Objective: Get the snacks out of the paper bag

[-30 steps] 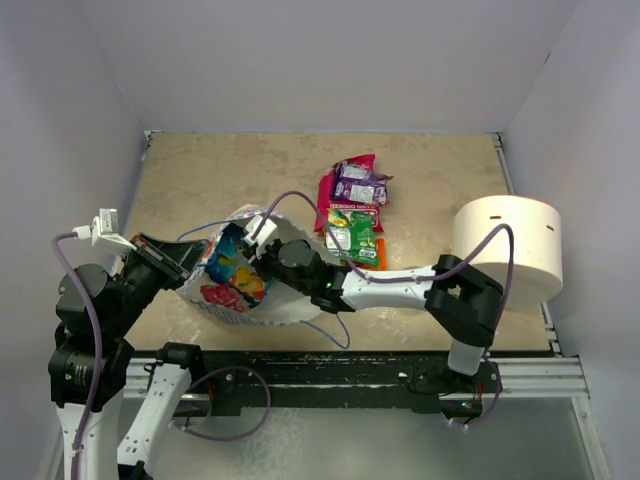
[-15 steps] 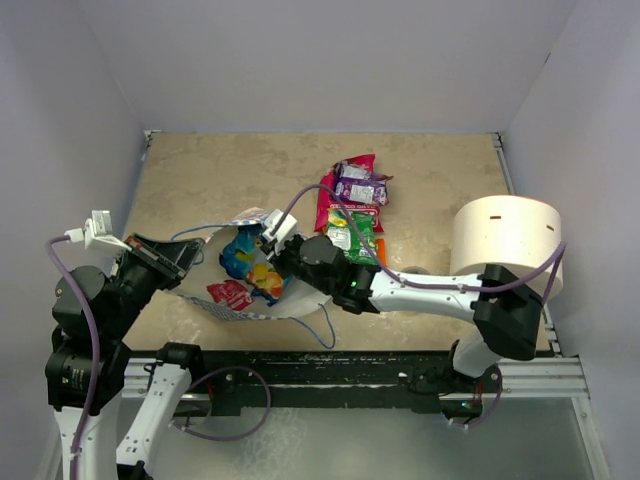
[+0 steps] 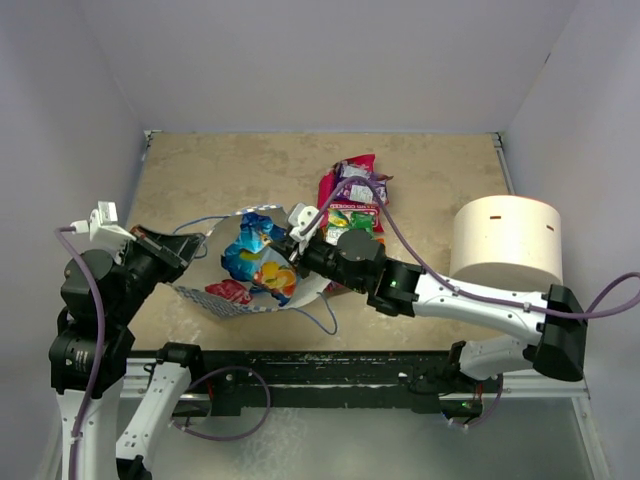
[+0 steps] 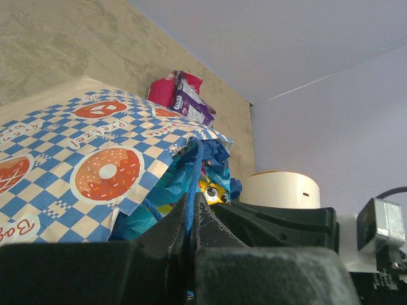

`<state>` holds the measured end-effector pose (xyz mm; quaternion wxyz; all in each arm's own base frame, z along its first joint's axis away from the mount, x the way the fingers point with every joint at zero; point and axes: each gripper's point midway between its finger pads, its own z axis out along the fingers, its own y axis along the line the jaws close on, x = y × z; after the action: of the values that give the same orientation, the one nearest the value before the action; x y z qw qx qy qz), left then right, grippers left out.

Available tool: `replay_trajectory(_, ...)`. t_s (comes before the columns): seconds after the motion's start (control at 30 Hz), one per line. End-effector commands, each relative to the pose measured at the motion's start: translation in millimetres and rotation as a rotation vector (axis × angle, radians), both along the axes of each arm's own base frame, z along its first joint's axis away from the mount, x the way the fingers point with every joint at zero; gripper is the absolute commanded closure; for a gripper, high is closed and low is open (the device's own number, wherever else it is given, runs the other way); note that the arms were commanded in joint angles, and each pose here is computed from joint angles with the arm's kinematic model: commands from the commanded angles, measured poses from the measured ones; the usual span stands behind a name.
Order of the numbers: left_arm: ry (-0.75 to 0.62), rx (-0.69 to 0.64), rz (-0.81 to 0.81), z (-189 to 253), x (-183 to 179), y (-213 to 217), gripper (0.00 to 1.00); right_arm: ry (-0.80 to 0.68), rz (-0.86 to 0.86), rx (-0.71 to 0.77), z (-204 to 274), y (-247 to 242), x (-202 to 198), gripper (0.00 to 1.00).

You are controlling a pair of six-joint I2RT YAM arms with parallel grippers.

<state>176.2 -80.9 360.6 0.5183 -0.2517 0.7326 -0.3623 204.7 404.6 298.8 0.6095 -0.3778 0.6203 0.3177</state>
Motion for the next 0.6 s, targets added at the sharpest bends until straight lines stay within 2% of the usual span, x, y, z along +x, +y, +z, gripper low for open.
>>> replay_trajectory(0.0, -0.031, -0.012, 0.018, 17, 2, 2, 1.0, -0.147, 0.016, 0.232, 107, -17, -10, 1.0)
replay_trajectory(0.13, -0.006, -0.008, 0.024, 12, 2, 3, 1.0, -0.165, -0.03, 0.262, 139, -31, -7, 1.0)
replay_trajectory(0.37, 0.051, 0.018, 0.06, -1, -5, 11, 1.0, -0.246, -0.216, 0.302, 201, -69, 18, 1.0)
replay_trajectory(0.57, 0.06, 0.043, 0.101, -4, -18, 20, 1.0, -0.265, -0.35, 0.314, 230, -99, 43, 1.0)
